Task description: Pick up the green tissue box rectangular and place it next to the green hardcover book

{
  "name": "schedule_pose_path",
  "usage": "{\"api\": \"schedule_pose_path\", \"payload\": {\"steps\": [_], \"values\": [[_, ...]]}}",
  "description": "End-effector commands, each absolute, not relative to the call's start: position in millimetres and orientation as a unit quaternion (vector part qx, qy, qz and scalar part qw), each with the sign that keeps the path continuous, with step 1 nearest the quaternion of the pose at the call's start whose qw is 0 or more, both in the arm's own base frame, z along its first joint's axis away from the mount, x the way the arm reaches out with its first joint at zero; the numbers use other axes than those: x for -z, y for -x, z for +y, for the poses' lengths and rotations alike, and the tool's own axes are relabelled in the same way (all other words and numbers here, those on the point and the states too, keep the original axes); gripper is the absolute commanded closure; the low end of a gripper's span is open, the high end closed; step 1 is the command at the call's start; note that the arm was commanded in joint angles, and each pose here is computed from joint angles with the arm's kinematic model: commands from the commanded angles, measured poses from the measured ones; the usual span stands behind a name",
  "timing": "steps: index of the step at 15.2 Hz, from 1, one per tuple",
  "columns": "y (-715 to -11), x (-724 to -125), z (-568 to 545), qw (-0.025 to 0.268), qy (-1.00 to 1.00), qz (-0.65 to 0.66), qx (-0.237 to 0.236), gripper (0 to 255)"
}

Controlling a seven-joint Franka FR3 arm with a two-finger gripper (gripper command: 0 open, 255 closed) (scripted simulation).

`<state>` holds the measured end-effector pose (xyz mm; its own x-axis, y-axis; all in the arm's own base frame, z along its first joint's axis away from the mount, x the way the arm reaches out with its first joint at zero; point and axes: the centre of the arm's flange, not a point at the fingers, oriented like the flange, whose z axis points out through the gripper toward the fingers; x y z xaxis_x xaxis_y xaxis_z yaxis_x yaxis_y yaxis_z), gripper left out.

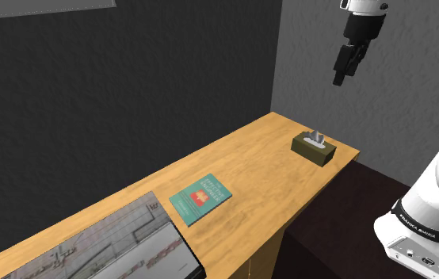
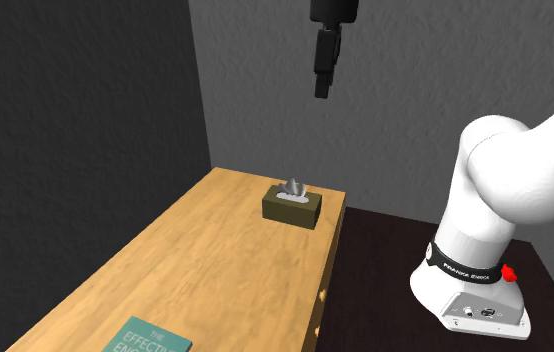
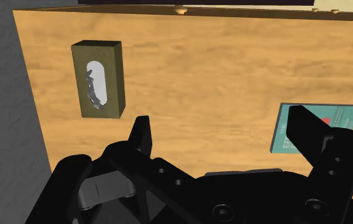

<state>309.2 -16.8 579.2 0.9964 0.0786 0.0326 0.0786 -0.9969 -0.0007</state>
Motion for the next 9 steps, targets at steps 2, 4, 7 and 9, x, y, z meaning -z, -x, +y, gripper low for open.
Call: {"api": "schedule_pose_path", "payload": {"steps": [2, 4, 7, 9], "values": [[-317, -568, -18, -0.006, 0.999, -0.034, 0.01, 0], [-332, -545, -20, -0.021, 1.0, -0.023, -0.002, 0], [-354, -510, -25, -0.043, 0.999, -0.007, -0.021, 0], [-368, -487, -30, -0.058, 0.998, 0.004, -0.034, 0]]}}
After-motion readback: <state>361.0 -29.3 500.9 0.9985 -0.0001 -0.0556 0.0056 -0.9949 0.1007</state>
